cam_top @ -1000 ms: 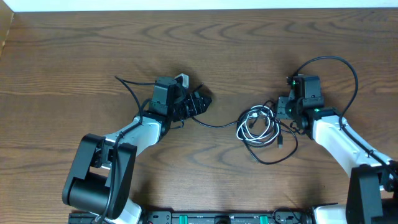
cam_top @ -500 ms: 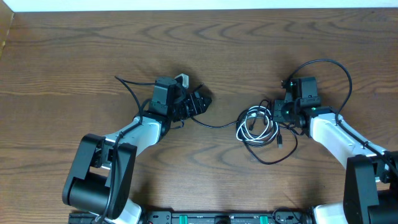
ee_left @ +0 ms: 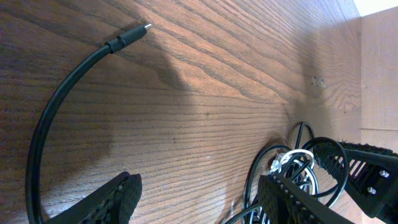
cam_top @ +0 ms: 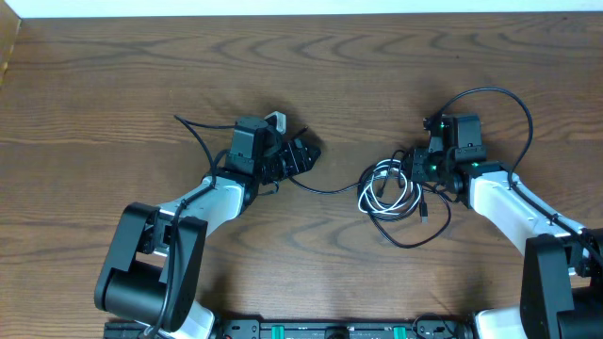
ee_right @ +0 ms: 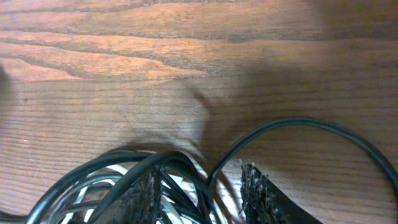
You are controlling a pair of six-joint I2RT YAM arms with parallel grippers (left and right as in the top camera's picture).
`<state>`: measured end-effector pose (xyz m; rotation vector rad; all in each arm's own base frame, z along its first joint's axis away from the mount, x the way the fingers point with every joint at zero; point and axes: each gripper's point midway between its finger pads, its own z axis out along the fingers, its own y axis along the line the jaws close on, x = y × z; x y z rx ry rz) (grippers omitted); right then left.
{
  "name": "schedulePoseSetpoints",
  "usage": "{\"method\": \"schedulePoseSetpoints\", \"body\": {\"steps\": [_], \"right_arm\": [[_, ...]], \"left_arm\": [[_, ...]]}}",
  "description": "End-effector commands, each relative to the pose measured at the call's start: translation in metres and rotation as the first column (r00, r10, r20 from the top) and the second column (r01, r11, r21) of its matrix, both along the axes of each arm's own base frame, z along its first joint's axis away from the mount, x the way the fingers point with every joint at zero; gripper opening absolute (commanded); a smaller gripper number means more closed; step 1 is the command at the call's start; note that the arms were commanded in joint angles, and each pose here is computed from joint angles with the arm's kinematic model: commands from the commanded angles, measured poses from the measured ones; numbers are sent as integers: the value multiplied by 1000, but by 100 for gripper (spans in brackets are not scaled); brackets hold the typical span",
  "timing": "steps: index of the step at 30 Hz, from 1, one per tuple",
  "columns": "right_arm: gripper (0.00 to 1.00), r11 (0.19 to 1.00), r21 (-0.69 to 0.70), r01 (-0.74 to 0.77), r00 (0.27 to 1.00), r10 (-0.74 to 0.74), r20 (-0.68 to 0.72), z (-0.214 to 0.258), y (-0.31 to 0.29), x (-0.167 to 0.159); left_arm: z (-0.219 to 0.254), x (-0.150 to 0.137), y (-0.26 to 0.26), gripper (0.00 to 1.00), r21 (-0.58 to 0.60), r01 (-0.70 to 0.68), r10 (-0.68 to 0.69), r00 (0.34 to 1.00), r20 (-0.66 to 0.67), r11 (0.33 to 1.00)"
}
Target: Untangle cables
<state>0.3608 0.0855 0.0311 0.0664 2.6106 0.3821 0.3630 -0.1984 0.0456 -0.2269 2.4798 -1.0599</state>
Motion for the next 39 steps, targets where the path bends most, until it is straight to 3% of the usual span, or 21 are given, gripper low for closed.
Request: {"method": "schedulePoseSetpoints", "body": {"steps": [1, 4, 7, 9, 18, 27, 31, 39], "right_arm": [[39, 998, -24, -50, 999, 50, 6, -9, 3, 3], [33, 996, -42, -79, 997, 79, 5, -17, 3, 5], [6, 992, -64, -108, 994, 108, 3, -21, 0, 5], [2, 993, -63, -99, 995, 100, 4, -20, -3, 5], [1, 993, -59, -100, 991, 105, 88, 26, -5, 3], [1, 992, -61, -107, 994, 109, 18, 48, -9, -35], [1, 992, -50, -117, 993, 116, -35, 42, -8, -47], [1, 925, 273, -264, 959, 283, -33, 61, 47, -68]], "left_arm": [[8, 3, 0, 66, -3, 8, -8, 1000, 27, 1000], [8, 3, 0, 66, -3, 9, -9, 1000, 27, 1000], [8, 3, 0, 66, -3, 9, -9, 1000, 27, 1000], [8, 3, 0, 66, -3, 9, -9, 1000, 27, 1000], [10, 0, -4, 66, -23, 30, -30, 999, 24, 999], [70, -19, -34, 66, -150, 292, -256, 941, 221, 944], [98, -40, -34, 65, -94, 372, -331, 895, 298, 923], [99, -103, -50, 65, 153, 392, -418, 879, 231, 907]]}}
